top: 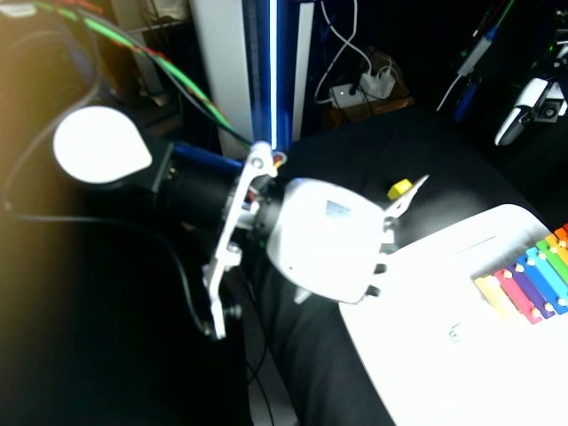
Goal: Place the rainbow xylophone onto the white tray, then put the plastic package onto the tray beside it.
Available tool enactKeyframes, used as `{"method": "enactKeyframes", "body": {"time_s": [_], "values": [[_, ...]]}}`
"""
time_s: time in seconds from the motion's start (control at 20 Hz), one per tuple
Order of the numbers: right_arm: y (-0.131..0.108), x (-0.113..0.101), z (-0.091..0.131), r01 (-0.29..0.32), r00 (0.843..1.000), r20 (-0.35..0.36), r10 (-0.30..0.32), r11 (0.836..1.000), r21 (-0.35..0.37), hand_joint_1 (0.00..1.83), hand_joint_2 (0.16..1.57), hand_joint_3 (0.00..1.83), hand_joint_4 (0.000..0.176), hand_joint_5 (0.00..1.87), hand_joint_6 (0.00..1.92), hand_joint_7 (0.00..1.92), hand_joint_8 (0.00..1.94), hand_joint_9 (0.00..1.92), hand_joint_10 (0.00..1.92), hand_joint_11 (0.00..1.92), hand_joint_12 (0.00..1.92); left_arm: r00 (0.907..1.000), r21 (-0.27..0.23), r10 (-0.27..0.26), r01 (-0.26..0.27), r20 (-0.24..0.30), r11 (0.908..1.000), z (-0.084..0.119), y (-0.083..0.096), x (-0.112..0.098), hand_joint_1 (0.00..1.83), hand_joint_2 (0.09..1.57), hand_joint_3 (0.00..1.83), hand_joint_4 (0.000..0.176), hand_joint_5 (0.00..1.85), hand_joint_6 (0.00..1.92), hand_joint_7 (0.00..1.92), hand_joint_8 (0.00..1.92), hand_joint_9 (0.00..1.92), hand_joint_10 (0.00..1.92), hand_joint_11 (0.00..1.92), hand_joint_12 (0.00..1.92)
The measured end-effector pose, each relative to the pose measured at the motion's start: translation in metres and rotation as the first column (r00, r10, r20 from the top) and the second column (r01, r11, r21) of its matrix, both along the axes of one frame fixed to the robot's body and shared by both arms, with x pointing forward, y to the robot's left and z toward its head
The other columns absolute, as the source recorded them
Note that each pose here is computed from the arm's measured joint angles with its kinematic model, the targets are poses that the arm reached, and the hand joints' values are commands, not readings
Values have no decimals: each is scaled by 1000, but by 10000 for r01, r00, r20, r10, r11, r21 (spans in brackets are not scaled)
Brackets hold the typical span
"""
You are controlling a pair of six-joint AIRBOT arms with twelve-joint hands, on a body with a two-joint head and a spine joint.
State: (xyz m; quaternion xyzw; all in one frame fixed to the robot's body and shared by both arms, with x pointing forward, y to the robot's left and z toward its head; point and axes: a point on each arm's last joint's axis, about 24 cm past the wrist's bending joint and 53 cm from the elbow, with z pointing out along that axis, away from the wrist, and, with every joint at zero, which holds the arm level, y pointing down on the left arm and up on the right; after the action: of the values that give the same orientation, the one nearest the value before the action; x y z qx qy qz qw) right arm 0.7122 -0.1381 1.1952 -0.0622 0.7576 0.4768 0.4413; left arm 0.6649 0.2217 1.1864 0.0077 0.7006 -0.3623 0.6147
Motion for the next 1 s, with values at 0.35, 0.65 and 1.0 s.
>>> {"method": "enactKeyframes", "body": {"time_s": [0.35,0.65,1.0], "values": [[29,19,0,-133,9999,32,132,9993,352,1281,1095,0,0,957,771,1123,975,1384,577,1144,1231,10000,-1,3,-3,-4,10000,0,0,0,836,932,2,0,0,0,164,0,241,1,0,714],[40,44,-6,326,9993,-181,-314,9971,685,1277,1109,2,0,921,821,1092,1041,1357,797,1199,1370,10000,15,-5,5,-10,10000,-1,0,0,819,932,1,0,0,0,196,4,277,6,0,773],[50,70,-17,783,9967,-242,-769,9950,618,1248,1176,1,0,783,1019,963,1257,1185,789,1014,1397,10000,-73,-96,96,-3,9999,-2,-5,-1,819,921,0,0,0,0,195,1,257,3,0,728]]}}
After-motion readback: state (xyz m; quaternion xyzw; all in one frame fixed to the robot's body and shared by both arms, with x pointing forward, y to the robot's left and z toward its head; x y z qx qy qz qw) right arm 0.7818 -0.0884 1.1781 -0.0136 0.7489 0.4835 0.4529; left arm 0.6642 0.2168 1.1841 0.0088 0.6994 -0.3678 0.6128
